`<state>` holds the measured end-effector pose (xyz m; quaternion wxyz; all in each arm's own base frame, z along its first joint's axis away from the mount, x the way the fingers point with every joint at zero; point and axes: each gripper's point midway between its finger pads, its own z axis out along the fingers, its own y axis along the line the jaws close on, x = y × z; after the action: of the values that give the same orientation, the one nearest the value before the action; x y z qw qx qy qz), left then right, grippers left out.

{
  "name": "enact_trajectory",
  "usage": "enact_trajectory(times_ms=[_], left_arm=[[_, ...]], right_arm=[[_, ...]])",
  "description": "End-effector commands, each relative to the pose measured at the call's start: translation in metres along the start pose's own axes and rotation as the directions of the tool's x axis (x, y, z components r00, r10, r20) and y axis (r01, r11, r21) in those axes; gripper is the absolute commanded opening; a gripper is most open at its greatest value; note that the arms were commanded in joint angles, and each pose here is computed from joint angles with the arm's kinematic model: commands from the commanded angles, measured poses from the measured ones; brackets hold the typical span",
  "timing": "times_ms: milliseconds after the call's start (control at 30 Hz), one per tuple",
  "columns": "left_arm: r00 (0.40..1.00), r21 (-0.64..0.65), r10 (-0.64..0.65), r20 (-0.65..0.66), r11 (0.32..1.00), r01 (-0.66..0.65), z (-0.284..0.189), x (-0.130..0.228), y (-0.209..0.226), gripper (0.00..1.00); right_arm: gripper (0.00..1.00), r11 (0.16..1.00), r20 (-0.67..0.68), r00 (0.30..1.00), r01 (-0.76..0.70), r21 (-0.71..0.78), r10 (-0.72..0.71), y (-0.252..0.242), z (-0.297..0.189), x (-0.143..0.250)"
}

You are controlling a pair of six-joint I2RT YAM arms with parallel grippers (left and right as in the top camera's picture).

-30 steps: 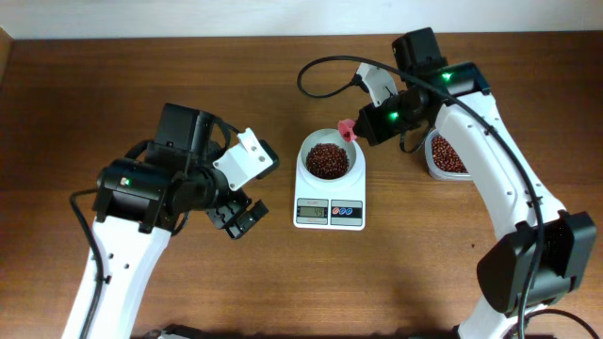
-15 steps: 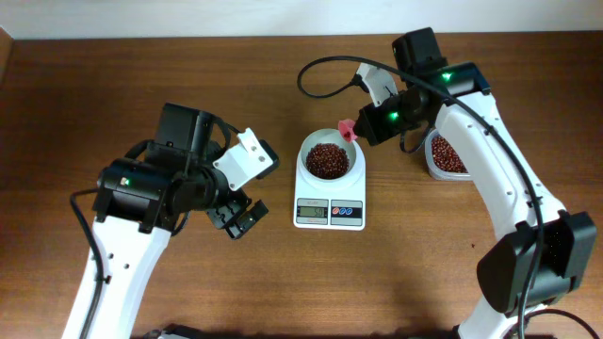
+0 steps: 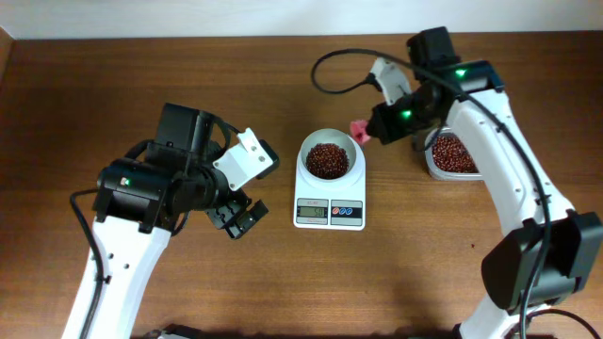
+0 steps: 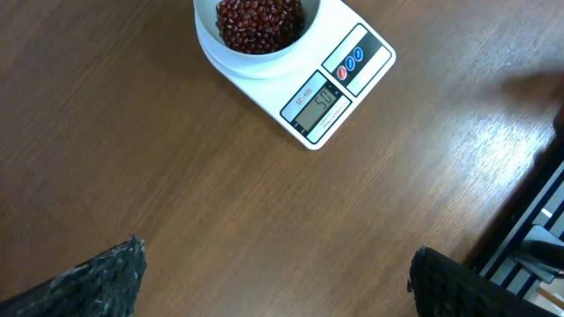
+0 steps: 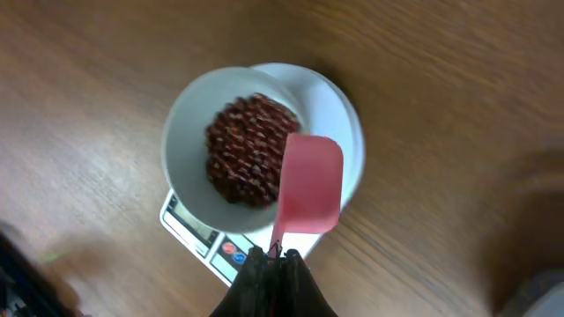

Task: Scoop and weigh 50g on scale
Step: 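Tilt the scoop to add a few beans into the bowl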

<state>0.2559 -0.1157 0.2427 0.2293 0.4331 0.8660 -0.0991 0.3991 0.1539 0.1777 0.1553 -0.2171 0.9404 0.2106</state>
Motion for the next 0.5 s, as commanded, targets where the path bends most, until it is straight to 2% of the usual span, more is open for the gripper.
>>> enact_trajectory(times_ms=[0, 367, 467], left_arm=[[1.0, 0.001, 0.018, 0.019, 1.0, -0.018, -0.003, -0.004, 0.001, 0.99], [1.0, 0.001, 0.018, 0.019, 1.0, -0.018, -0.003, -0.004, 0.001, 0.99], [1.0, 0.001, 0.018, 0.019, 1.0, -0.018, -0.003, -0.004, 0.001, 0.99]], right_arm=[[0.04, 0.998, 0.035, 0.998, -0.06, 0.037, 0.058, -0.024, -0.021, -0.001], [0.04, 0.934, 0.085, 0.942, -0.335, 0.128, 0.326, -0.132, -0.076, 0.046], [0.04, 0.924, 0.09, 0.938, -0.346, 0.159, 0.336, -0.152, -0.087, 0.058]])
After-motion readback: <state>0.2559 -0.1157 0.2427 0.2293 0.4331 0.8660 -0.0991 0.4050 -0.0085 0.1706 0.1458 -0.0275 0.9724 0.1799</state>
